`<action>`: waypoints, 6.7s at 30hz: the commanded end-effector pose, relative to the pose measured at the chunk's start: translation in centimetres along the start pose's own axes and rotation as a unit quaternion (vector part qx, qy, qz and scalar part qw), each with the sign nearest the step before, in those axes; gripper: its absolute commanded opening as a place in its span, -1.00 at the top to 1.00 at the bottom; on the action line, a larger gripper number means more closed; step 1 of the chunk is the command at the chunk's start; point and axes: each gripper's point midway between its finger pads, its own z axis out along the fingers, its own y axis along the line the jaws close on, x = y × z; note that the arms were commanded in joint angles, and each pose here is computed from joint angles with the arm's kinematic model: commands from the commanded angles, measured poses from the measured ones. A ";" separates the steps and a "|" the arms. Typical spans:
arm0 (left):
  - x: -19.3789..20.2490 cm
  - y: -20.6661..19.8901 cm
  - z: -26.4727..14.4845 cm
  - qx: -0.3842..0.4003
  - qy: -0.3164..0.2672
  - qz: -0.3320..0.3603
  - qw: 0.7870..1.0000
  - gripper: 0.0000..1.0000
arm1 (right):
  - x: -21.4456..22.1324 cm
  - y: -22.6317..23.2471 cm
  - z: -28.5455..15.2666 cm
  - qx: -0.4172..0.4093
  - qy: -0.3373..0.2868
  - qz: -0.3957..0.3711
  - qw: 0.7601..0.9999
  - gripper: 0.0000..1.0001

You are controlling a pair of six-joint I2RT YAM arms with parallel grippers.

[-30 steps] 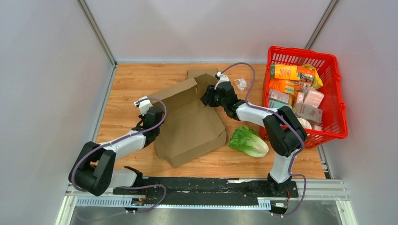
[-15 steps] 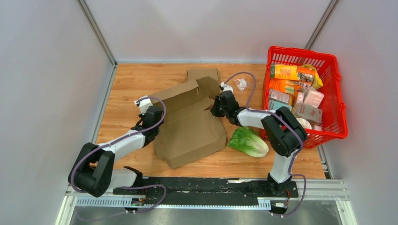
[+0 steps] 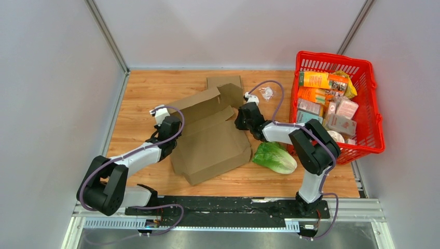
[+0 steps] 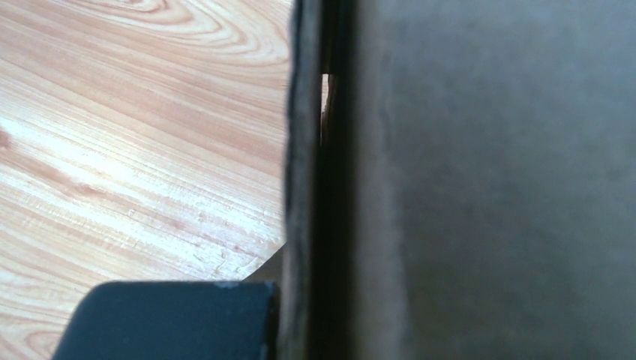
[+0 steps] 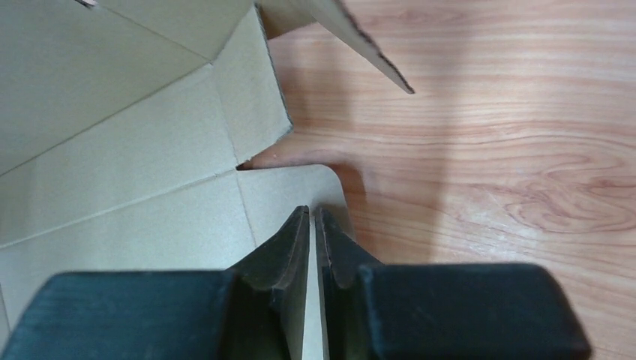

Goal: Fold the paper box

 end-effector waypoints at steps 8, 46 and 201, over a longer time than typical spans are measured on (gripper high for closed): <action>0.5 -1.9 -0.7 0.052 0.023 -0.027 0.998 1.00 | -6.5 0.4 -0.9 0.041 -0.110 -0.029 0.993 0.86; 1.3 -1.2 0.0 0.027 0.033 -0.025 0.999 1.00 | -7.4 3.5 -9.3 -0.023 0.007 -0.167 0.986 -0.36; 12.2 -13.8 -2.0 0.324 0.191 -0.045 0.926 0.99 | -10.0 10.8 0.0 -0.244 -0.078 -0.275 0.927 -0.46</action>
